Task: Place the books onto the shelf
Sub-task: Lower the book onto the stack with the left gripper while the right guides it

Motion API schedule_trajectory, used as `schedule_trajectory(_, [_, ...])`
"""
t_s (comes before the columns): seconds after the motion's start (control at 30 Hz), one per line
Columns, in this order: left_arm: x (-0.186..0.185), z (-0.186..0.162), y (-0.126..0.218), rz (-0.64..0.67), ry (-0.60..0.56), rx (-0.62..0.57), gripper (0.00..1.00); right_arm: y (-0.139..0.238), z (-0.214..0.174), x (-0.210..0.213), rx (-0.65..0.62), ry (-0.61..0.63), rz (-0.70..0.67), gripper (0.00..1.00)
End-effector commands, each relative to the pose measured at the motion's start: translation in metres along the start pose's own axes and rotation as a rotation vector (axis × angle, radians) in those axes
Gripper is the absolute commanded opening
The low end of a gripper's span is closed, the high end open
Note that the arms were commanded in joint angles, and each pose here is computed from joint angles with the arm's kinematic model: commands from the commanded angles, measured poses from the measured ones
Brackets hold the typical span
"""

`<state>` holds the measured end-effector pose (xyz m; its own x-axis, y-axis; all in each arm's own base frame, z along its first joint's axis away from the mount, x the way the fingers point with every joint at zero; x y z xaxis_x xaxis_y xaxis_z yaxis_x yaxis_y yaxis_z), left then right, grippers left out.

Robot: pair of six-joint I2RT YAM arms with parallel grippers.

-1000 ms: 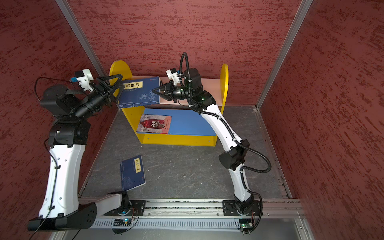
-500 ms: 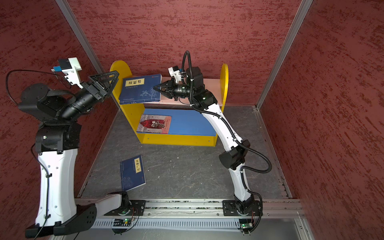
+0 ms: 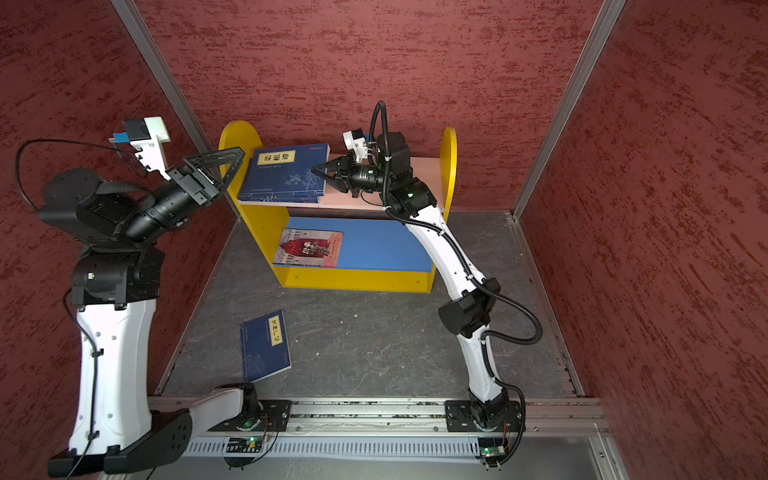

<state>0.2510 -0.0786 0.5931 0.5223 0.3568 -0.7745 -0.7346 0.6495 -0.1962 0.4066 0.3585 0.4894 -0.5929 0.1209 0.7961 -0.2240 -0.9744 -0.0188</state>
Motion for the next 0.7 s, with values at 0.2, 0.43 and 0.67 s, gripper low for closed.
schedule_trajectory(0.2, [0.01, -0.008, -0.004, 0.024, 0.032, 0.025, 0.7, 0.002, 0.019, 0.009, -0.084, 0.024, 0.029, 0.06])
schedule_trajectory(0.43, [0.013, -0.01, -0.007, 0.026, 0.056, 0.031, 0.7, -0.001, 0.018, 0.003, -0.084, 0.007, 0.024, 0.18])
schedule_trajectory(0.67, [0.01, -0.006, -0.01, 0.015, 0.099, 0.025, 0.7, -0.001, 0.017, 0.001, -0.078, -0.001, 0.015, 0.32])
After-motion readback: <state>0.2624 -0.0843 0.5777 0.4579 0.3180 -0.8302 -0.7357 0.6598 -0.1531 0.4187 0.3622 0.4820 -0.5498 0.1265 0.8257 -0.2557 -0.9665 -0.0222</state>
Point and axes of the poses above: each gripper's point midway between its finger pads, its own y axis back along the fingers, its own x axis along the line the jaws close on, z = x × y, the point moved 4 cm from there along y, back along the fingers, and after that the axes turned 14 degrees about y, right-handed, at the moved point
